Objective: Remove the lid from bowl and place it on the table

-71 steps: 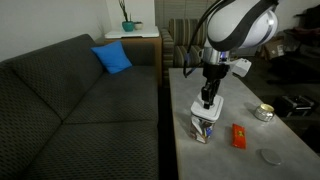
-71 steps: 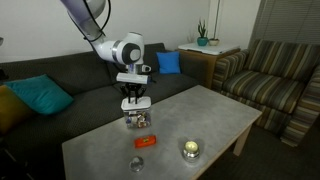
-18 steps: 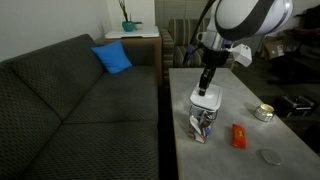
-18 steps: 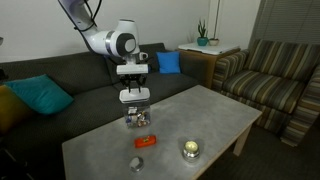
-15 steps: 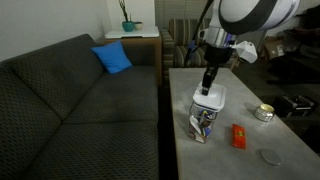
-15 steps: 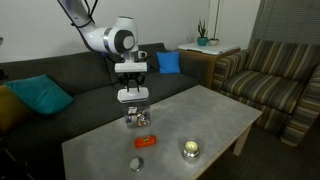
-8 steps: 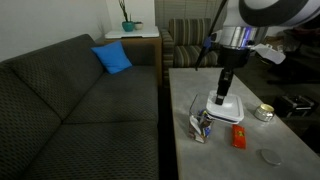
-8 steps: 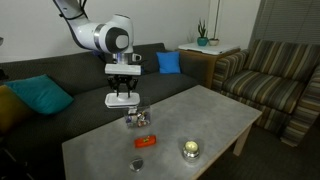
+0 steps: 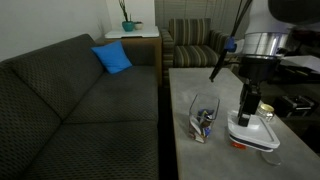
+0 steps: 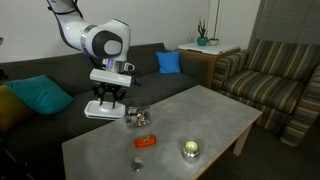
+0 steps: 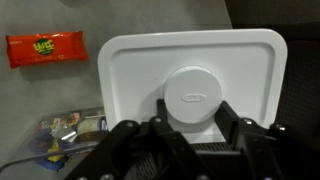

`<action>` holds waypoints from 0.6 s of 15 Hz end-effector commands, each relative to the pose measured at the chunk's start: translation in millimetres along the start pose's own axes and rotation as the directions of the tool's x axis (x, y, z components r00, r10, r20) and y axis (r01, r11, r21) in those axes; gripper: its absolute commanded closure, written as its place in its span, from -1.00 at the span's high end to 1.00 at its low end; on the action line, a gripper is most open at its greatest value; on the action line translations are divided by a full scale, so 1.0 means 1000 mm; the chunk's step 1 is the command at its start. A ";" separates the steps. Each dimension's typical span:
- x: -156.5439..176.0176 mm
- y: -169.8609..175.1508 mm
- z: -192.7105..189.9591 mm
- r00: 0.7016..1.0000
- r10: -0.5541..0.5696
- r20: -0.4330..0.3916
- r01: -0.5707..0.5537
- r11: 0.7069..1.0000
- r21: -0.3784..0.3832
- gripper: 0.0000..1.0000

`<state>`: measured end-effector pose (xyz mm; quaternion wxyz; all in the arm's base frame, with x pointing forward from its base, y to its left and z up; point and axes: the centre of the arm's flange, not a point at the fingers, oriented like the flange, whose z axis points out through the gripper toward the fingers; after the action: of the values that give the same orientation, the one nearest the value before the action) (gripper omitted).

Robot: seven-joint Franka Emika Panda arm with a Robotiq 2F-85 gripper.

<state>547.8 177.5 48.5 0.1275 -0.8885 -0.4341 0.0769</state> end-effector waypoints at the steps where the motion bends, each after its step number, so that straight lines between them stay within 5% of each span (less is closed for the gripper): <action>1: -0.022 -0.008 0.010 0.999 0.028 0.017 -0.028 0.999 0.038 -0.46; 9: -0.043 0.016 0.114 0.981 0.190 0.041 -0.193 0.978 0.084 -0.46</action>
<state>508.6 154.8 -25.3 0.1420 -0.9095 -0.3717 0.1206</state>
